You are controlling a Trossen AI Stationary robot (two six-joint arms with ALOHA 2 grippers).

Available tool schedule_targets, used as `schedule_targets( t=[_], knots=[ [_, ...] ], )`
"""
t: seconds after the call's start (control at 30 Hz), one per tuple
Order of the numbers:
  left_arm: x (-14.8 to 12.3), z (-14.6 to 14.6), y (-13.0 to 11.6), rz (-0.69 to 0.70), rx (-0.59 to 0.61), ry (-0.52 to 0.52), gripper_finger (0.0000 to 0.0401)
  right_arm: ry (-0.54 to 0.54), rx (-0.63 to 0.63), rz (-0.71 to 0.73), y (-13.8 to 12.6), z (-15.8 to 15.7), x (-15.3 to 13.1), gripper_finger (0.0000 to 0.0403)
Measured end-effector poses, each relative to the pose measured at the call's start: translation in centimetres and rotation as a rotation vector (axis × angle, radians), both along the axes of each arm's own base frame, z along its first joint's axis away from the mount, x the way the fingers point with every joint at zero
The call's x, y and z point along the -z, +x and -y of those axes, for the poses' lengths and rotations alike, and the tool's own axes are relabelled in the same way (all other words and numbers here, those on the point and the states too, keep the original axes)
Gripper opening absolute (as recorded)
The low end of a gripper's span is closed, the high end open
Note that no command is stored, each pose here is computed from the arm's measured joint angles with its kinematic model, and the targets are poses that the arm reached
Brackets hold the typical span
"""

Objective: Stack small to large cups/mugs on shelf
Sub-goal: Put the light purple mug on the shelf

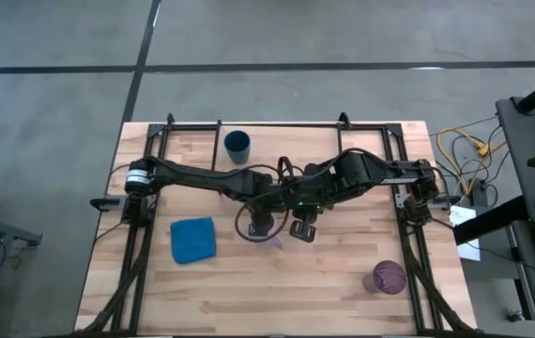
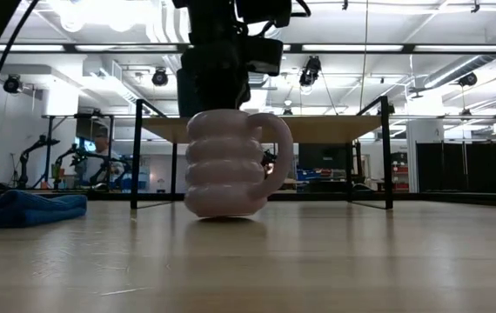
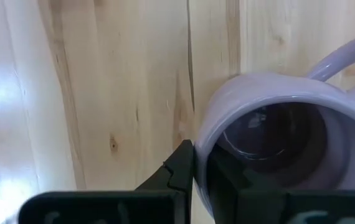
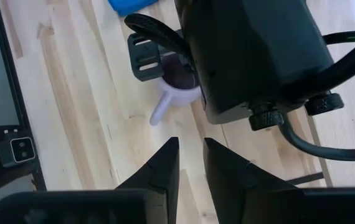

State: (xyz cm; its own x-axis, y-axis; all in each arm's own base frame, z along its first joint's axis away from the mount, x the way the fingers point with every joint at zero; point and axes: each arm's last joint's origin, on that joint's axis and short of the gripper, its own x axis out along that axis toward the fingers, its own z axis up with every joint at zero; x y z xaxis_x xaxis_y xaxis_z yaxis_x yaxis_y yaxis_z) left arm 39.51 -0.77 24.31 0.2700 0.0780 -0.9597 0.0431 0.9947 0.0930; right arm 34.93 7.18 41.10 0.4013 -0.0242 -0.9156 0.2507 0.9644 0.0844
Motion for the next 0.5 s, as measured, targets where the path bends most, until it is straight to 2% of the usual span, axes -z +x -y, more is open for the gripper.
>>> schedule_targets(
  t=[0.4,0.5],
  knots=[
    [0.02,-0.01,0.25,0.028,0.0,-0.001,0.0014,-0.005,-0.011,0.0,0.0,0.0,0.0,0.0068],
    [0.01,0.03,0.3,0.033,-0.005,-0.015,0.0026,-0.005,-0.011,0.0,-0.01,0.0,-0.01,0.0068]
  ],
)
